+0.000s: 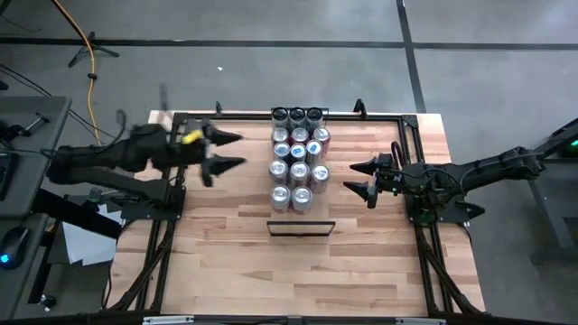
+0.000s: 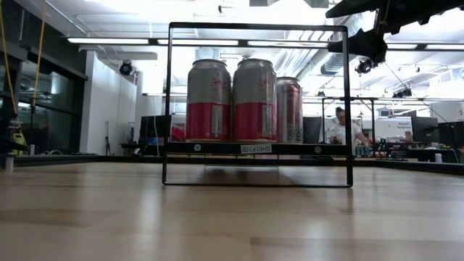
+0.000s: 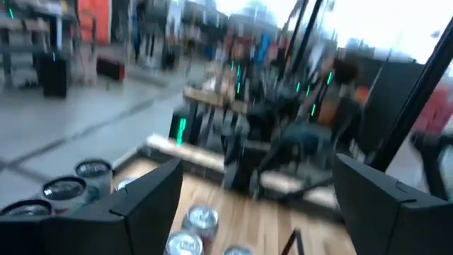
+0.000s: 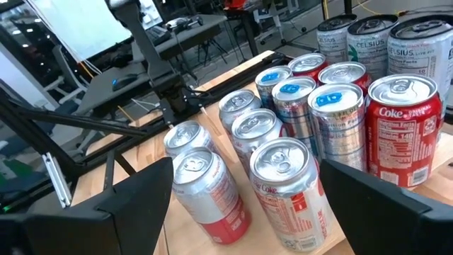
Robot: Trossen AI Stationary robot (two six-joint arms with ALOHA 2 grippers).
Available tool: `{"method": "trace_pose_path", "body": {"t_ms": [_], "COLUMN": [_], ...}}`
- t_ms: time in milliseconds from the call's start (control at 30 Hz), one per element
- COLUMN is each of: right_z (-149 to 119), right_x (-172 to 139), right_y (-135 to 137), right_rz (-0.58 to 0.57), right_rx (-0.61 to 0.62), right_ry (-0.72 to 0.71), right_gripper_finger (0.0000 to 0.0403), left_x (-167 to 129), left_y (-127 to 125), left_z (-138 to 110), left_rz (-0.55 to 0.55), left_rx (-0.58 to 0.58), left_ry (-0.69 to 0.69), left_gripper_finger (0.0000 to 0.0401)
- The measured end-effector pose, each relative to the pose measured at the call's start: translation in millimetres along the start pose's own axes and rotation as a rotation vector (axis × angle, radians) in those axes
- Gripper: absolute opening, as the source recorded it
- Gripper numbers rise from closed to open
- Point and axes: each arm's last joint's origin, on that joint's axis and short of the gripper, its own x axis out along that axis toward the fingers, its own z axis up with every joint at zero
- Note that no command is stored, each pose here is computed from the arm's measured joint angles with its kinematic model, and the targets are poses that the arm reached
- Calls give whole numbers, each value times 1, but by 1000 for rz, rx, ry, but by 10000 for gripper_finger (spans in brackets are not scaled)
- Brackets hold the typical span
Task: Place canned beverage on shelf
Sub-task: Return to Home Position
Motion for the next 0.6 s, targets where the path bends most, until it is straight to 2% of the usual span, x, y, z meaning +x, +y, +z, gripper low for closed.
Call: {"method": "trace_pose_path", "body": {"t_ms": [133,233,367,600], "right_z": [1,3,7,13], "right_x": [0,0,0,-1], "right_y": [1,2,3,5], "right_rz": [6,15,32,20], "right_rx": [-1,-20,-37,20], "right_ry": [-10,-28,-65,-133], "right_gripper_finger": [342,342,342,342], "left_x": [-37,-54,-69,-77], "left_y": [13,21,29,30], "left_z": [-16,-31,-43,-43], "left_rz": [-7,5,36,17], "left_rx": [-58,-79,-98,-106], "left_ry": [-173,-226,-266,-288], "left_gripper_finger": [303,303,303,303]}}
